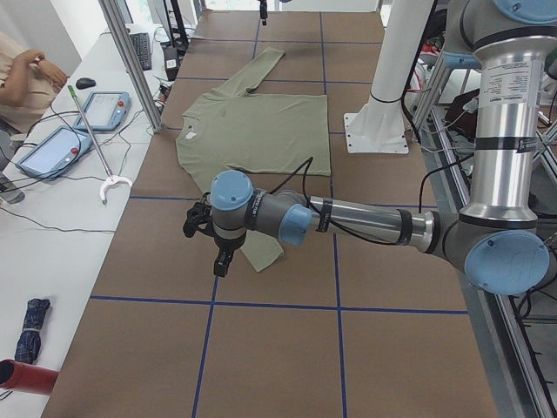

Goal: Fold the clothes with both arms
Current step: 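Move the right gripper toward the shirt sleeve nearest it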

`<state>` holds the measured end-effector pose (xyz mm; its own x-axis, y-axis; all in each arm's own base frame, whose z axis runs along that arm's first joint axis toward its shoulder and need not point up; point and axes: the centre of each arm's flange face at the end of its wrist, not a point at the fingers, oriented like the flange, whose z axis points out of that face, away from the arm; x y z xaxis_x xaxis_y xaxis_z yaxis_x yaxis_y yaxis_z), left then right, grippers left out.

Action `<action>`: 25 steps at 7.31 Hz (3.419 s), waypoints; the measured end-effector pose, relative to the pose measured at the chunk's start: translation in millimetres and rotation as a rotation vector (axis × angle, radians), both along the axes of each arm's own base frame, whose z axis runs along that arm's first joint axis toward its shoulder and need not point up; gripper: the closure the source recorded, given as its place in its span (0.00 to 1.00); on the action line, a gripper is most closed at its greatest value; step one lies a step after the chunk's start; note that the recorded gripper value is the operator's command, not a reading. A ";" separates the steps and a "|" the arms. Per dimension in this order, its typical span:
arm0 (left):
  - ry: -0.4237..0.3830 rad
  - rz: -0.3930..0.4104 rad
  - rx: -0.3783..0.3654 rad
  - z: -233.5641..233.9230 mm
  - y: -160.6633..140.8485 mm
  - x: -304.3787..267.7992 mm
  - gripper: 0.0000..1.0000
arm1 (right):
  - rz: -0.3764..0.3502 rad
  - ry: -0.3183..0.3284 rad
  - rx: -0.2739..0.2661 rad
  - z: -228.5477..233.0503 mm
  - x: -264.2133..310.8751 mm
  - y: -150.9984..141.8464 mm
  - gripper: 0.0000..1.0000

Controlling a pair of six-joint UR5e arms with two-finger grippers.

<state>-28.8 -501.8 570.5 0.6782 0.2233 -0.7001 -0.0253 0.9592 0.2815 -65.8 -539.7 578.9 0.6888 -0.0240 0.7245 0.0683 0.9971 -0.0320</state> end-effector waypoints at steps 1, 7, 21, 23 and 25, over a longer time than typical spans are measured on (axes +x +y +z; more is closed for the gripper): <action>0.000 0.001 0.007 -2.1 0.0 0.2 0.00 | -0.021 -0.002 0.003 4.6 -13.4 0.6 0.00; -0.003 0.013 0.074 -6.4 -2.9 7.0 0.00 | 0.144 -0.021 -0.080 82.6 -40.8 -6.1 0.09; -0.005 0.019 0.086 -7.2 -2.8 7.2 0.00 | 0.164 -0.003 -0.185 134.7 -70.3 8.2 1.00; -0.006 0.019 0.090 -7.5 -3.0 7.2 0.00 | 0.163 -0.012 -0.176 127.2 -72.6 5.2 1.00; -0.005 0.018 0.092 -7.8 -2.7 7.2 0.00 | 0.165 -0.027 -0.157 113.7 -72.3 2.9 1.00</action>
